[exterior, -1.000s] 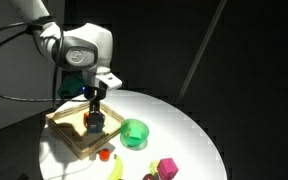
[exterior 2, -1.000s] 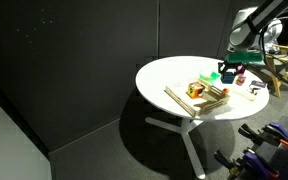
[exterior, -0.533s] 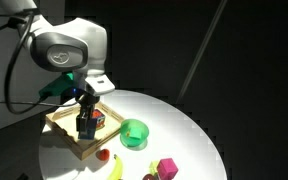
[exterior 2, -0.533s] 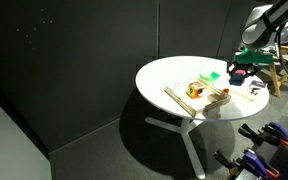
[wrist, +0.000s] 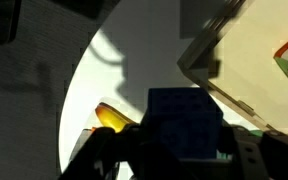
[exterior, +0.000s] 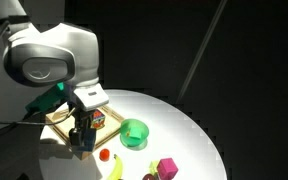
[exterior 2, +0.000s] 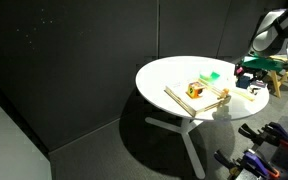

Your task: Put the blue block on the table

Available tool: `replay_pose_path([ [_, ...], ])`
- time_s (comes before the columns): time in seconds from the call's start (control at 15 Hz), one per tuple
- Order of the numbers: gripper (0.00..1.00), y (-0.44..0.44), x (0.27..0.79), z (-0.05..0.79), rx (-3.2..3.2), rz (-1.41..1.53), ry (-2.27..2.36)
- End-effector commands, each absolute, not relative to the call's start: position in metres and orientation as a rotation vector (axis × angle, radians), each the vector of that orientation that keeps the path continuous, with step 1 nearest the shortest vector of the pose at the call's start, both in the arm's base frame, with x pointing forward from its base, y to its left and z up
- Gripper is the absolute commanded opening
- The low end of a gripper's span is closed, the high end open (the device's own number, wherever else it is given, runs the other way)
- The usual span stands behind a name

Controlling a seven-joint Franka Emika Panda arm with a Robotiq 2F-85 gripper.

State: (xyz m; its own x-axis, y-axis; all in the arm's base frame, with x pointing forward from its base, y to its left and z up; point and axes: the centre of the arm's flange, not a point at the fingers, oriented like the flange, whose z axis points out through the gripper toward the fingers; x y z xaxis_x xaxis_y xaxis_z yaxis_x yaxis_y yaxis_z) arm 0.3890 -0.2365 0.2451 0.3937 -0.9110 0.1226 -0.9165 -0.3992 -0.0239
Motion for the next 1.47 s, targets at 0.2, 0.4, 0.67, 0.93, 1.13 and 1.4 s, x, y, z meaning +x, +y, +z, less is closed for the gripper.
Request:
replay_pose_path([
  [0.2,0.29,-0.25,0.364,0.23,2.529,0.139,-1.747],
  [0.4,0.29,-0.256,0.36,0.221,2.503,0.104,-1.762],
  [0.67,0.29,-0.263,0.356,0.205,2.473,0.069,-1.774],
  [0.93,0.29,-0.269,0.356,0.188,2.456,0.108,-1.771],
  [1.13,0.29,-0.272,0.357,0.176,2.441,0.13,-1.759],
  [1.4,0.29,-0.271,0.358,0.162,2.43,0.125,-1.745],
])
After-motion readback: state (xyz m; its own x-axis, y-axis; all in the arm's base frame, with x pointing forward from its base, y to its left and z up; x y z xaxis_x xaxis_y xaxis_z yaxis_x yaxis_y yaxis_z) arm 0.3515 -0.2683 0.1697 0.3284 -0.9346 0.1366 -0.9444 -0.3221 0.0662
